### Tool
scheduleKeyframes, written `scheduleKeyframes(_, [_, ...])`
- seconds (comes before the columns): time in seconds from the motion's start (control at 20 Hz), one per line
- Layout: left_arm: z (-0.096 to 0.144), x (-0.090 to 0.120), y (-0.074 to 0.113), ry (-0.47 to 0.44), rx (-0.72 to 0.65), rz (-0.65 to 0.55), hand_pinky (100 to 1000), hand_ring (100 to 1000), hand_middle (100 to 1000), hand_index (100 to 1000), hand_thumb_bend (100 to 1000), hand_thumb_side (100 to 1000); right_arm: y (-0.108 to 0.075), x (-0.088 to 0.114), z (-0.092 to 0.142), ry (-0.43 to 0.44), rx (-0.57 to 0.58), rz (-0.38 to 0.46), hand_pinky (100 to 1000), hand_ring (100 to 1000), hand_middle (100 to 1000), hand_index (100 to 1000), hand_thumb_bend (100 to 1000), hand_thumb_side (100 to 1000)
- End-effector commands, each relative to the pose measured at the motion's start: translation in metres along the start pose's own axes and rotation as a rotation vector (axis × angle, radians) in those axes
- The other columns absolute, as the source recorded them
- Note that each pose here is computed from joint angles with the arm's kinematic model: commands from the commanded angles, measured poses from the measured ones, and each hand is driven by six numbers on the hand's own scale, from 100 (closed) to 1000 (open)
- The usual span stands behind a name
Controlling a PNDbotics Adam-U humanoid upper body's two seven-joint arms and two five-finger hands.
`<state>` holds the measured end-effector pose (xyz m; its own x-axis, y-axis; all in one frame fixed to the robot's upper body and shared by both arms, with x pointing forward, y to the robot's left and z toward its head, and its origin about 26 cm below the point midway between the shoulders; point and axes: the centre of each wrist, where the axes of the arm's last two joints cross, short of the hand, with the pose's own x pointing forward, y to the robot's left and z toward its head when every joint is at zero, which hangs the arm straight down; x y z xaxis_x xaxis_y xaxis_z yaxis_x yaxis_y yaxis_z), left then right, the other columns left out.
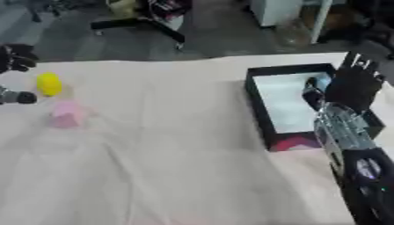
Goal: Pick up the objects with one hand, pass them to the other hand, and then place them into the box on the other side of the table.
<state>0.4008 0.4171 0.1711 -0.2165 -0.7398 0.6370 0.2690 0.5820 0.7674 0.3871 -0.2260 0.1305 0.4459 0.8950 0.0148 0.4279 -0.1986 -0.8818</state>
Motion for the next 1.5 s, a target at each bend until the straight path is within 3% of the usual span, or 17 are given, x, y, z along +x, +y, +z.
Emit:
scheduleKeyframes(0.05, [0.012,-0.003,0.036,0.154,-0.038,-0.12,831,739,731,853,791,349,-0.028,0.014,0.007,-0.086,-0.108,-0.058,632,853,773,1000,352,535])
scheduleKeyframes(0.2, [0.006,-0.008,0.039,0.268,-0.106,-0.16,823,713,701,833,740,325,-0.046,0.02,0.015,-0.149,-0.125,-0.104,627,851,765,1000,332,539])
scheduleKeyframes(0.55, [-0.042,-0.013,-0.013,0.395,-0.188,-0.212,817,716,709,827,697,309,-0.077,0.014,0.021,-0.212,-0.127,-0.146,624,848,750,1000,301,549])
scheduleKeyframes(0.8, [-0.054,-0.031,-0.041,0.455,-0.188,-0.257,810,705,698,813,590,277,-0.083,0.013,0.024,-0.209,-0.116,-0.146,618,848,750,1000,279,560])
scheduleKeyframes(1.05, [-0.052,-0.052,-0.054,0.524,-0.165,-0.315,789,658,646,772,442,226,-0.084,0.013,0.025,-0.201,-0.113,-0.152,611,846,747,1000,269,565])
scheduleKeyframes(1.25, [-0.049,-0.06,-0.056,0.508,-0.106,-0.346,697,501,467,587,223,120,-0.083,0.013,0.026,-0.197,-0.109,-0.157,609,846,747,1000,264,566])
scheduleKeyframes(1.35, [-0.049,-0.057,-0.054,0.472,-0.06,-0.359,673,472,420,531,218,112,-0.084,0.014,0.027,-0.2,-0.107,-0.16,612,846,747,1000,260,566])
scheduleKeyframes(1.5, [-0.053,-0.047,-0.046,0.389,0.026,-0.388,668,467,411,520,252,123,-0.086,0.017,0.029,-0.231,-0.1,-0.166,627,849,750,1000,263,559])
